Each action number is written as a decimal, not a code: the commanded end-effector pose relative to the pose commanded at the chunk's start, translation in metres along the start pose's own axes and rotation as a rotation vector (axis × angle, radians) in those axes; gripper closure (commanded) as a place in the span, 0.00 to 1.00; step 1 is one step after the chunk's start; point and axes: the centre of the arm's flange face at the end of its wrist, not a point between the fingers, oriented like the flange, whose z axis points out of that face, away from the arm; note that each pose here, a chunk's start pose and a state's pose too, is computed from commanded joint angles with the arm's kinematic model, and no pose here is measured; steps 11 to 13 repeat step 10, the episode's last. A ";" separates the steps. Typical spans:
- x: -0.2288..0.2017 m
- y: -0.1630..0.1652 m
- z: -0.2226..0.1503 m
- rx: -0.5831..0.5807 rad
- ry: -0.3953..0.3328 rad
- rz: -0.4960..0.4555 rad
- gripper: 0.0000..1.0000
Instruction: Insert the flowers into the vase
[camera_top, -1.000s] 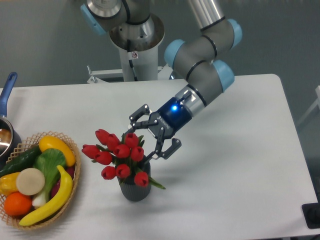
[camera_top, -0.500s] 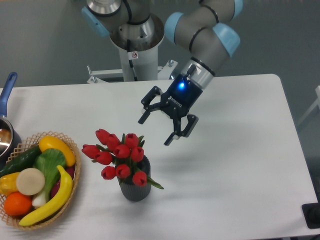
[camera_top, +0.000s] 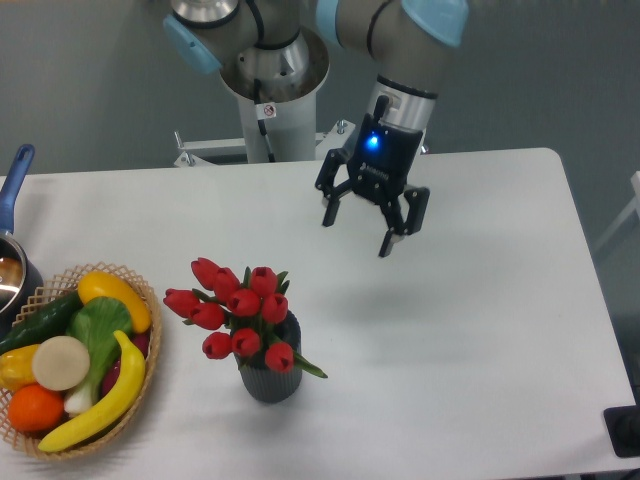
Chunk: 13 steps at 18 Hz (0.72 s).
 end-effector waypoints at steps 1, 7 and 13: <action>0.002 0.005 0.001 -0.061 0.017 -0.007 0.00; 0.013 0.001 0.005 -0.195 0.069 0.019 0.00; 0.017 0.003 0.007 -0.236 0.074 0.026 0.00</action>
